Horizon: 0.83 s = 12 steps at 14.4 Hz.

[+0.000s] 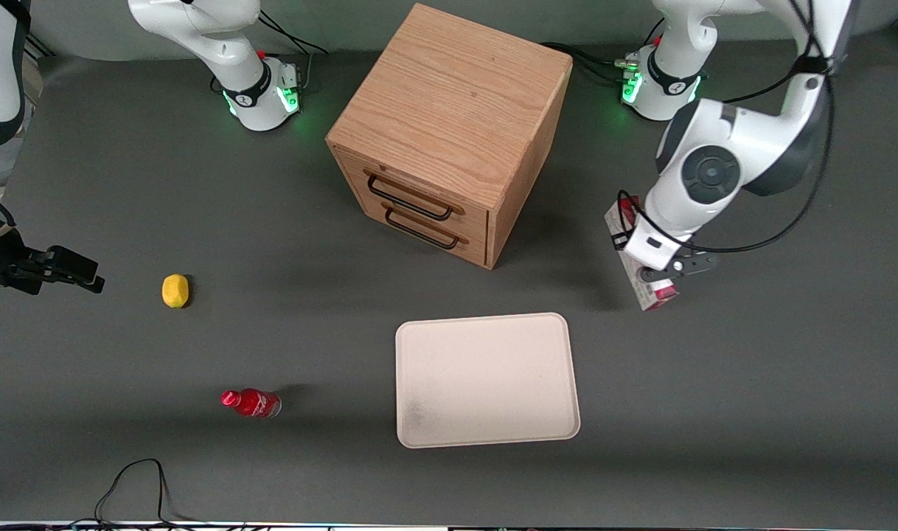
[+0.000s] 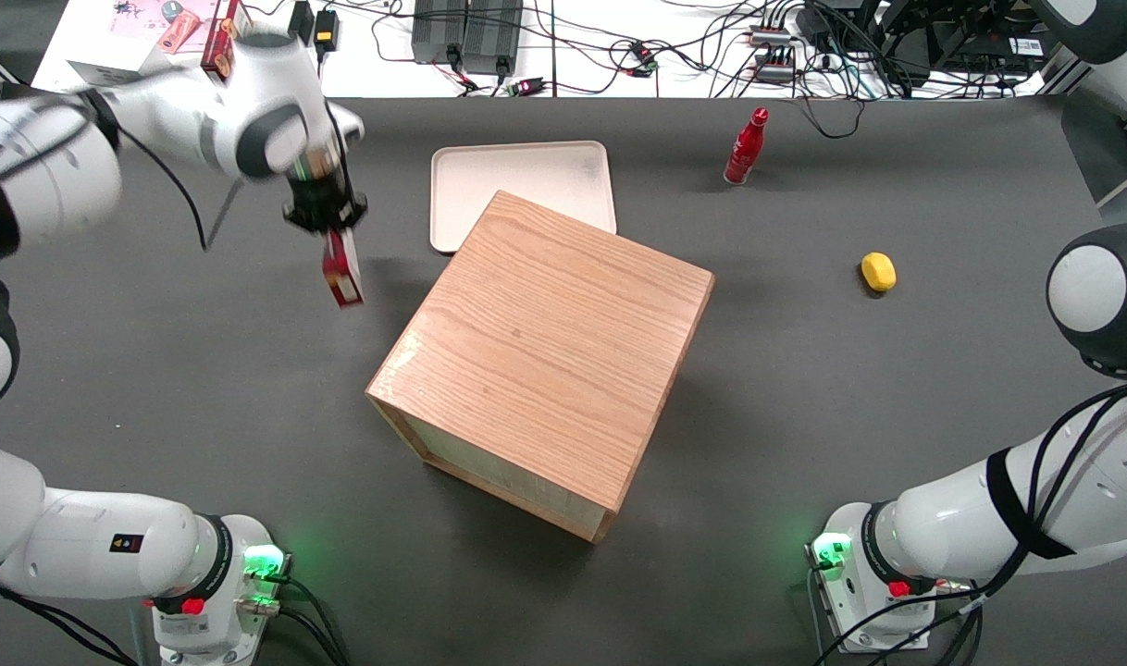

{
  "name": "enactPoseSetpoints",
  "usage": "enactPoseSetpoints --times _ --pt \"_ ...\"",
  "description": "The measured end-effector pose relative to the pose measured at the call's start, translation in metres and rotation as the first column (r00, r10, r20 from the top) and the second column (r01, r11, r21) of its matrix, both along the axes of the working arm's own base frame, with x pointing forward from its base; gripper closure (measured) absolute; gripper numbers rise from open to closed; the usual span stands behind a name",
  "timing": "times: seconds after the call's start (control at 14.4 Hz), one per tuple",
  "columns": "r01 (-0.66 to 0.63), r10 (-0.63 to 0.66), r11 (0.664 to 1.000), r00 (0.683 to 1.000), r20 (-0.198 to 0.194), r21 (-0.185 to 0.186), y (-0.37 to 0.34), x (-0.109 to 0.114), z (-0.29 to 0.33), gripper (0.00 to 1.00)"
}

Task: Place red cookie box on tray
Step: 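Carry the held cookie box over the white tray and lower it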

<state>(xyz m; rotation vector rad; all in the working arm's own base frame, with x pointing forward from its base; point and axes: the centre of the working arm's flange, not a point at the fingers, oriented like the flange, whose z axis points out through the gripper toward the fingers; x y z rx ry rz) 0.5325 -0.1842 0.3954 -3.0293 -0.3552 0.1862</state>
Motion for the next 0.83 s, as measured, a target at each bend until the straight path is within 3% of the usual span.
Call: enactPoseSetpoints --times 0.14,0.35,0.69,0.83 --pt "-0.021 0.021 1.0 1.0 -0.001 -0.003 0.002 0.026 0.063 0.96" --pt "-0.033 0.034 0.999 0.999 0.006 -0.039 0.002 0.065 0.12 0.96" --pt "0.092 -0.087 0.985 0.995 0.04 -0.146 -0.021 0.129 0.118 0.96" --pt "0.155 -0.146 0.974 0.987 0.063 -0.165 -0.042 0.145 0.104 0.96"
